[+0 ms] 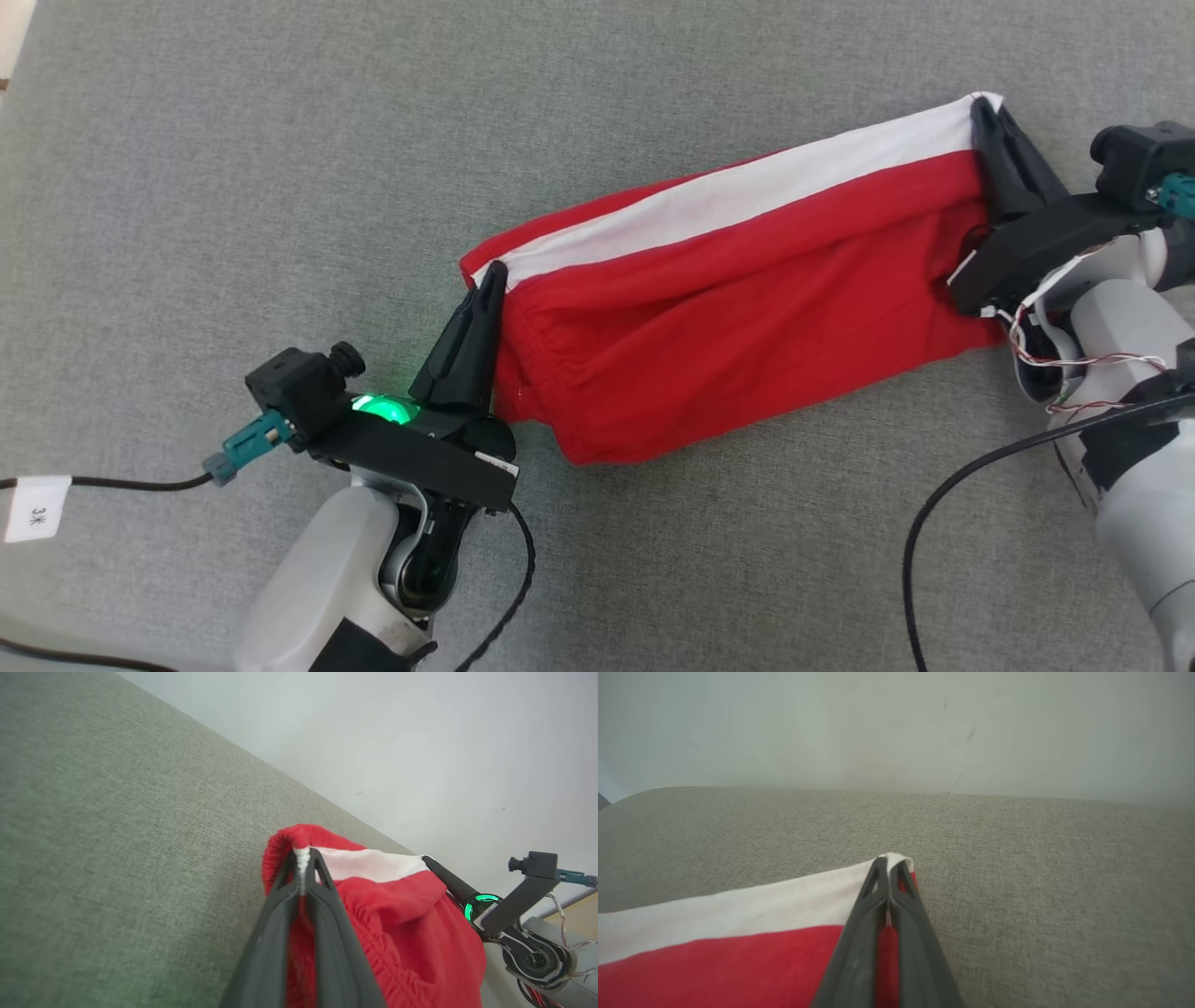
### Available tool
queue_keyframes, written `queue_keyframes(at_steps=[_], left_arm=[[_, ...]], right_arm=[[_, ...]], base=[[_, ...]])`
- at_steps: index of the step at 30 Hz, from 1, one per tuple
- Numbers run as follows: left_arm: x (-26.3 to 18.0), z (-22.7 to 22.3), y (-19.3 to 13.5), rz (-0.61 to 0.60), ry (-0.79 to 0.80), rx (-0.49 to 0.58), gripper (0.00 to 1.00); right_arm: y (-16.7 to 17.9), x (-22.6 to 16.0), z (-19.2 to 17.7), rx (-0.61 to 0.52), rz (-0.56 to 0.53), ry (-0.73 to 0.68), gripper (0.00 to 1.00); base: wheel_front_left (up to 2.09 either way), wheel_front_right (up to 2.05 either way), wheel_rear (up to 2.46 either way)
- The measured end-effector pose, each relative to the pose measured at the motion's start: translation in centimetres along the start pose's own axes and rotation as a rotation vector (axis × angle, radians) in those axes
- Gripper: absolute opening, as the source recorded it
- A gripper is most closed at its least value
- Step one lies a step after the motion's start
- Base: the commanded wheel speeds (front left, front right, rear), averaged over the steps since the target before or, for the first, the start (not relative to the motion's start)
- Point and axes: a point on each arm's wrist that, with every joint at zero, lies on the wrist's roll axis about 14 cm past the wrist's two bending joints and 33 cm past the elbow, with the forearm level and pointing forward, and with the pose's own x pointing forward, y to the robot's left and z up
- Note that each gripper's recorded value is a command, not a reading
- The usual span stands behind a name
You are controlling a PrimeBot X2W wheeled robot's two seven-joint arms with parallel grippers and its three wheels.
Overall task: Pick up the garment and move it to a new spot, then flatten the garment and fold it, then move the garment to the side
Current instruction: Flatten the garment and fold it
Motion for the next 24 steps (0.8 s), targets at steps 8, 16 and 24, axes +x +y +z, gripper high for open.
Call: queue_keyframes(at_steps=[8, 16, 24], left_arm=[[0.0, 0.0, 0.7, 0.019, 0.011, 0.075, 1.00], [-3.0, 2.7, 4.1, 0.145, -0.049, 0.189, 1.00], [-5.6, 3.5, 4.8, 0.191, -0.069, 0.199, 1.00]], right_arm=[[0.1, -0.9, 0.2, 0.013, -0.012, -0.002, 1.00], [0.3, -4.0, -0.7, 0.026, -0.035, 0.019, 1.00], [0.5, -5.1, -2.3, 0.047, -0.061, 0.068, 1.00]], base=[[0.00, 0.00, 0.00], [0.00, 0.00, 0.00], [0.00, 0.00, 0.00]])
